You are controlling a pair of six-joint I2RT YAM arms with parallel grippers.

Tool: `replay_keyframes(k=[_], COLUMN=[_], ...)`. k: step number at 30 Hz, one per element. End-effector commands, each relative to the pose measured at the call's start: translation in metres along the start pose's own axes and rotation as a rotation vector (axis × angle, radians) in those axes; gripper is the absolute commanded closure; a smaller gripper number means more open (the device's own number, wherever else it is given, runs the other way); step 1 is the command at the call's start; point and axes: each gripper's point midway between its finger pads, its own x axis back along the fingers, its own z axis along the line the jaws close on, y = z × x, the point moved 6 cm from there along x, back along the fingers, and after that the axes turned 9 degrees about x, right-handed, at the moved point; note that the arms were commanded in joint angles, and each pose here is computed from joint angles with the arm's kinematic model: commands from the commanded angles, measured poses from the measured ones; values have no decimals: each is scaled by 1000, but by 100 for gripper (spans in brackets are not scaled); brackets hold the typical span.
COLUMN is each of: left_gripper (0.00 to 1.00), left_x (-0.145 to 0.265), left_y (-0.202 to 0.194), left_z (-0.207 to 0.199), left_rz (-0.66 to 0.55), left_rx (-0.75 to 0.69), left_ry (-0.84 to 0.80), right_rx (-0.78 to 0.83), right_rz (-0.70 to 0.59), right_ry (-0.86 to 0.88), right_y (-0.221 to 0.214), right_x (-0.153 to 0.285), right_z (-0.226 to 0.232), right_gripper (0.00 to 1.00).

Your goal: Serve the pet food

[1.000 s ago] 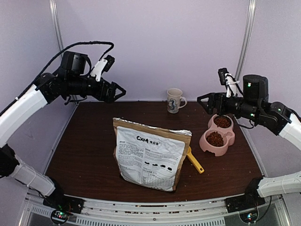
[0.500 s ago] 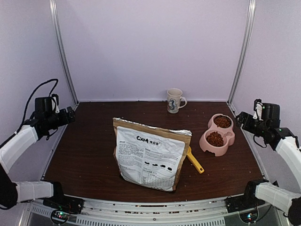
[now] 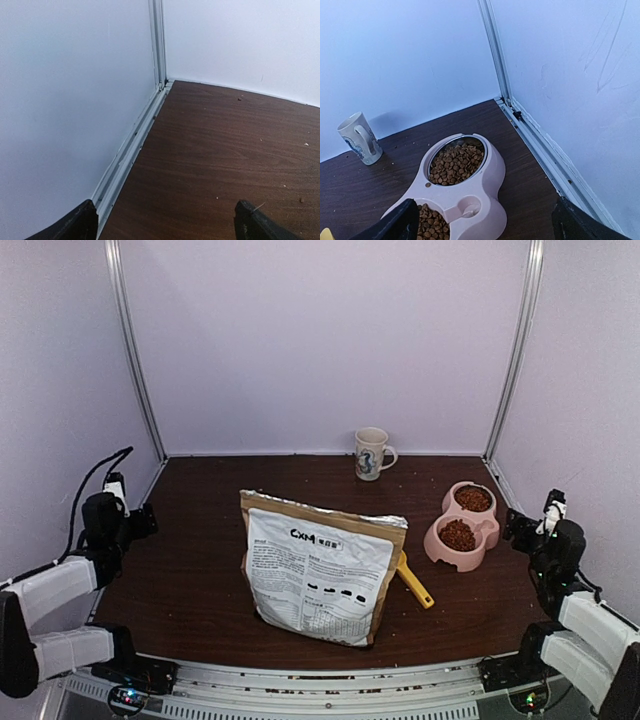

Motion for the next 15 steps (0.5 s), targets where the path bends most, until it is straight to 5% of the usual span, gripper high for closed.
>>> replay_keyframes(k=[1,15], left_gripper=[2,2], left_x=[-15,-30], left_y=[38,26], left_z=[-12,-10], left_rz=[-196,-235], left_rx=[-28,-103], left_ry=[-34,11], right_rx=[12,59], right_rz=[-249,-238], right_ry=[-16,-5], right_y=[37,31], right_x=[-7,-25], right_z=[0,3], right_gripper=[7,8])
